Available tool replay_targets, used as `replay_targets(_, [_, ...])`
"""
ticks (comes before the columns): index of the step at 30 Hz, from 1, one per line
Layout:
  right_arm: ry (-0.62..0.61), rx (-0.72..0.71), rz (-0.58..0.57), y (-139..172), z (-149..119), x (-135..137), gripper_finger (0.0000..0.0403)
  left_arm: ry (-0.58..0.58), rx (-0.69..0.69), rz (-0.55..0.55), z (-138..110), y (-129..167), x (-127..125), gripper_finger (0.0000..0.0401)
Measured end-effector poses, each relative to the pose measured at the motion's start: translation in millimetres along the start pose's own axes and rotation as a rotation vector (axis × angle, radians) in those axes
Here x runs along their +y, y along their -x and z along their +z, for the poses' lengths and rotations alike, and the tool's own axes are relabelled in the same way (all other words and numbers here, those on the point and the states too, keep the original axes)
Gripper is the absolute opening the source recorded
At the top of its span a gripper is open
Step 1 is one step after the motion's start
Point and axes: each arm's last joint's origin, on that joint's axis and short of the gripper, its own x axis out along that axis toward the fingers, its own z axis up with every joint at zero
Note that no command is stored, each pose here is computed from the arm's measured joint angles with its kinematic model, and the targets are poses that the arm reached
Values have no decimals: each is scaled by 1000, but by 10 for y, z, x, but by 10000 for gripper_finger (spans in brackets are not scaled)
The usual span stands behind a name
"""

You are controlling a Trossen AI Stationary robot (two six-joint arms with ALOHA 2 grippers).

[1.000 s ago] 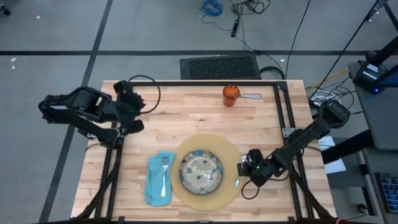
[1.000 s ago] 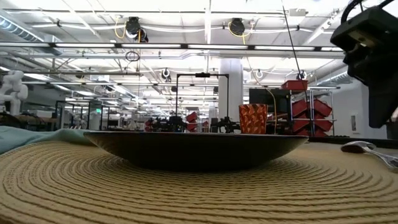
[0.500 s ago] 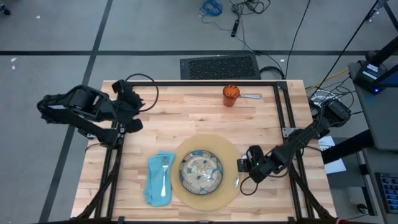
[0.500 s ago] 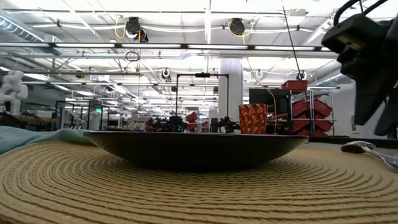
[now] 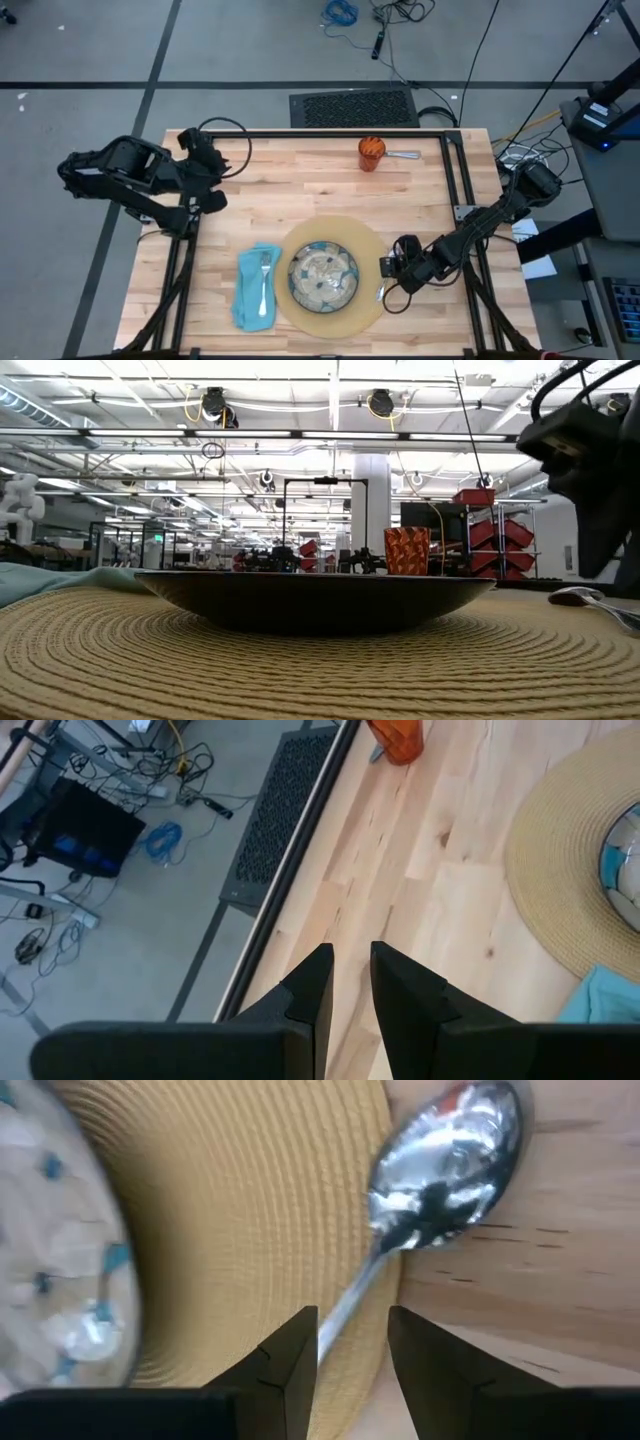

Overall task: Set table place
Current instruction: Move the silver spoon to the right side of the brown mat

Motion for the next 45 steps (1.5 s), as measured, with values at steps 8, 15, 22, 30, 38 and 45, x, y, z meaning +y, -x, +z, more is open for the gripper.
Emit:
replay_targets(8, [6, -40, -19, -87, -4, -16, 116, 13, -3, -28, -23, 27, 19, 56])
replay_targets(15, [12, -52, -24, -98, 38, -1, 116, 13, 0, -42, -24, 28, 14, 56])
replay_targets(22, [9, -73, -62, -104, 88, -20, 116, 12, 1, -48, -25, 28, 12, 56])
replay_targets(30, [6, -79, -61, -120, 148, 14, 116, 12, 2, -50, -25, 28, 11, 56])
replay_targets(38, [3, -88, -51, -167, 220, 65, 112, 12, 2, -51, -24, 27, 10, 56])
replay_targets(45, [56, -61, -68, -294, 230, 101, 44, 12, 4, -58, -25, 27, 8, 56])
